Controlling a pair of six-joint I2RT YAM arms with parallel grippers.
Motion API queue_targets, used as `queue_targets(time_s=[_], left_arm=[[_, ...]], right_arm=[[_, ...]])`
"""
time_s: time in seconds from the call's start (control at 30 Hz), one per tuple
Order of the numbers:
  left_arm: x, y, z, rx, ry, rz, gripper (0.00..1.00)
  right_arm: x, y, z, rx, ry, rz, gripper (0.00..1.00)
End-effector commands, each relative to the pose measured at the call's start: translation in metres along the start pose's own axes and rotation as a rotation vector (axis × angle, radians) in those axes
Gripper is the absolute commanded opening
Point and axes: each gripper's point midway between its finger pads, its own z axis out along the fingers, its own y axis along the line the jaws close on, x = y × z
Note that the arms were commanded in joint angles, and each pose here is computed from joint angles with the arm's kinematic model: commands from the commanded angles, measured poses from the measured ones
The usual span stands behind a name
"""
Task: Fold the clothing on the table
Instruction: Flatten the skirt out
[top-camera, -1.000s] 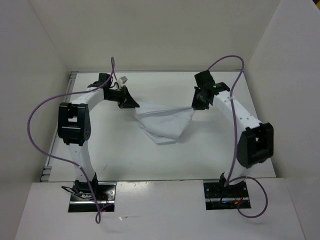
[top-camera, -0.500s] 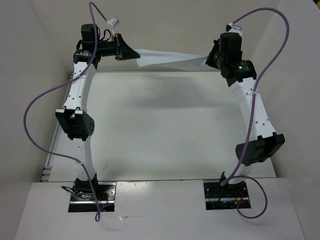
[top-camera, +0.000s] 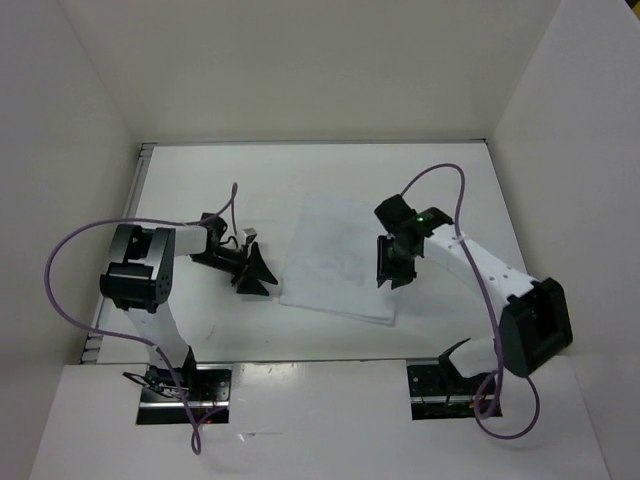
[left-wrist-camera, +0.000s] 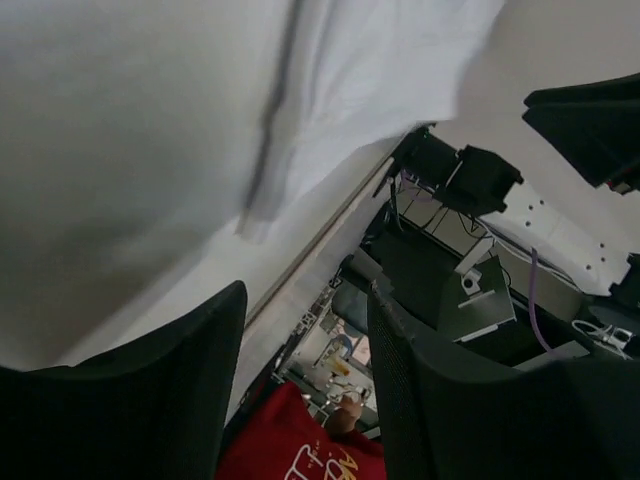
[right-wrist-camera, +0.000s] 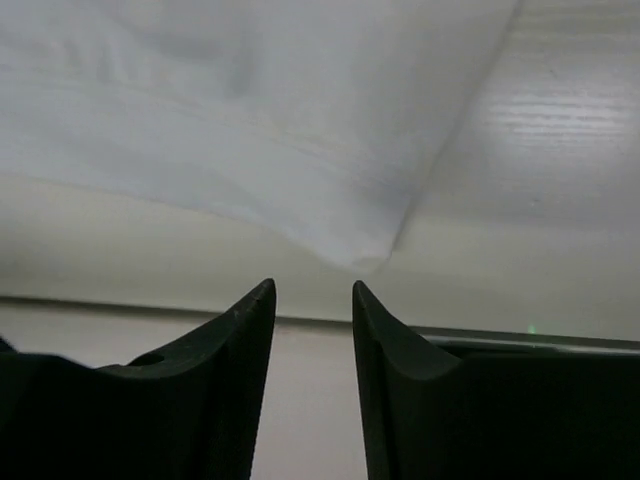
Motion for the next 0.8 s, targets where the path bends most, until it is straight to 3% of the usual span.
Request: queue_targets(time_s=[0.0,0.07,0.17,0.2,0.27,0.4,0.63,0.73,0.77], left_arm=[[0.018,-0.014,-0.012,-0.004,0.002,0.099,0.59],[0.007,-0.025,-0.018,-0.028,-0.023,0.116,0.59],[-0.030,-0.075,-0.037,0.001,-0.107,0.214,0.59],[-0.046,-0.101,-0.043,0.021,-0.150,0.291,0.58],[-0.059,-0.116,-0.044,0.014,-0.179,0.318,0.58],[-0.068,-0.128,-0.031,-0.022,-0.178,0.393,0.57],[-0.066,-0.124,0.008,-0.239,-0.208,0.563,0.54],[-0.086,-0.119,0.010,-0.516,-0.379,0.655,0.54],[-0.101,-0.107,-0.001,-0.675,-0.479,0.665,0.54]], right_arm=[[0.002,0.010,-0.064,-0.108,-0.081,0.071,0.43],[-0.020,0.017,-0.087,-0.139,-0.151,0.071,0.44],[-0.047,0.023,-0.094,-0.114,-0.215,0.060,0.43],[-0.054,0.025,-0.089,-0.113,-0.232,0.062,0.43],[-0.068,0.025,-0.075,-0.083,-0.242,0.076,0.35],[-0.094,0.009,-0.042,-0.054,-0.278,0.155,0.34],[-0.122,-0.025,-0.016,-0.015,-0.316,0.278,0.34],[-0.118,-0.038,-0.005,0.019,-0.300,0.300,0.35],[-0.119,-0.043,0.000,0.036,-0.297,0.300,0.35]])
